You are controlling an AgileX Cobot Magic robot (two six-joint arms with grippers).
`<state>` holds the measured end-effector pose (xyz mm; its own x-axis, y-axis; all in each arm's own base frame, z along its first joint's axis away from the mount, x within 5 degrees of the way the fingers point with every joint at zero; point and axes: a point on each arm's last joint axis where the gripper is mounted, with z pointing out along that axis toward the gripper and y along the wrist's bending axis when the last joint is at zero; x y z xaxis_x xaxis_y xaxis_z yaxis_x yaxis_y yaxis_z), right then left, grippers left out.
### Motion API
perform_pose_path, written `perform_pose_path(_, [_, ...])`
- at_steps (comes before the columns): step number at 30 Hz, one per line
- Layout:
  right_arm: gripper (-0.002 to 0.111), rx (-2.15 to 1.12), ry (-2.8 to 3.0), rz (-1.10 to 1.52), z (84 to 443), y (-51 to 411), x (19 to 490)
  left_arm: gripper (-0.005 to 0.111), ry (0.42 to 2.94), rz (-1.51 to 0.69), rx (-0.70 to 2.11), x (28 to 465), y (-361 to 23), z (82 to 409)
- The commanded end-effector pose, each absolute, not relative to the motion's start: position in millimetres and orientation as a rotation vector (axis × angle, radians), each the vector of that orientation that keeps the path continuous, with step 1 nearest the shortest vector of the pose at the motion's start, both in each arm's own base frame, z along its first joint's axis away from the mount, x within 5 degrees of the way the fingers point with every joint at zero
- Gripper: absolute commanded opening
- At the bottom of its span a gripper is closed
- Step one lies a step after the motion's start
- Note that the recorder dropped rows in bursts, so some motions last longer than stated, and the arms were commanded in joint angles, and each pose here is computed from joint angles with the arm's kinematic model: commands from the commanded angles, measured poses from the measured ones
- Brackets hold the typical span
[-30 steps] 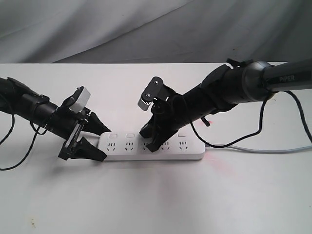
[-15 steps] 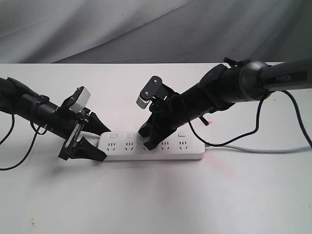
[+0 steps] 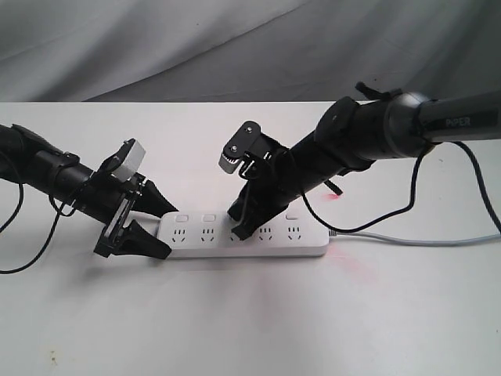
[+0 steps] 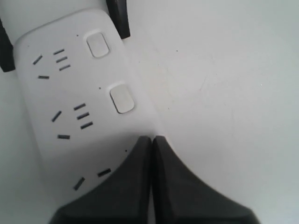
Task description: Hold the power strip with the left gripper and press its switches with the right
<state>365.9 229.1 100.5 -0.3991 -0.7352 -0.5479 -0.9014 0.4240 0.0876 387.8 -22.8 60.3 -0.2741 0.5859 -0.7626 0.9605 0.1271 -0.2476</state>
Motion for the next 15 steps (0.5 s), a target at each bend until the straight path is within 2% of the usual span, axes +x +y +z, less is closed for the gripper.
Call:
perform_pose_path(1, [0.0, -1.514, 2.3, 0.345, 58.1, 212.1, 364.4, 0.045, 2.043, -0.929, 1.676, 374.0, -10.8, 26.9])
perform_pose_path(5, [0.0, -1.494, 2.311, 0.376, 62.0, 213.4, 363.3, 0.045, 2.043, -0.929, 1.676, 374.0, -10.8, 26.9])
perform_pose_path(7, [0.0, -1.407, 2.244, 0.385, 86.5, 217.7, 368.9, 0.045, 2.043, -0.929, 1.676, 374.0, -10.8, 26.9])
perform_pose_path(10, [0.0, -1.301, 2.09, 0.46, 150.6, 207.8, 376.6, 0.045, 2.043, -0.929, 1.676, 374.0, -10.8, 26.9])
perform_pose_path(12, [0.0, -1.275, 2.072, 0.54, 174.4, 191.0, 377.1, 0.045, 2.043, -0.929, 1.676, 374.0, -10.8, 26.9])
perform_pose_path(15, [0.0, -1.269, 2.077, 0.615, 184.7, 175.0, 377.0, 0.045, 2.043, -0.929, 1.676, 374.0, -10.8, 26.9])
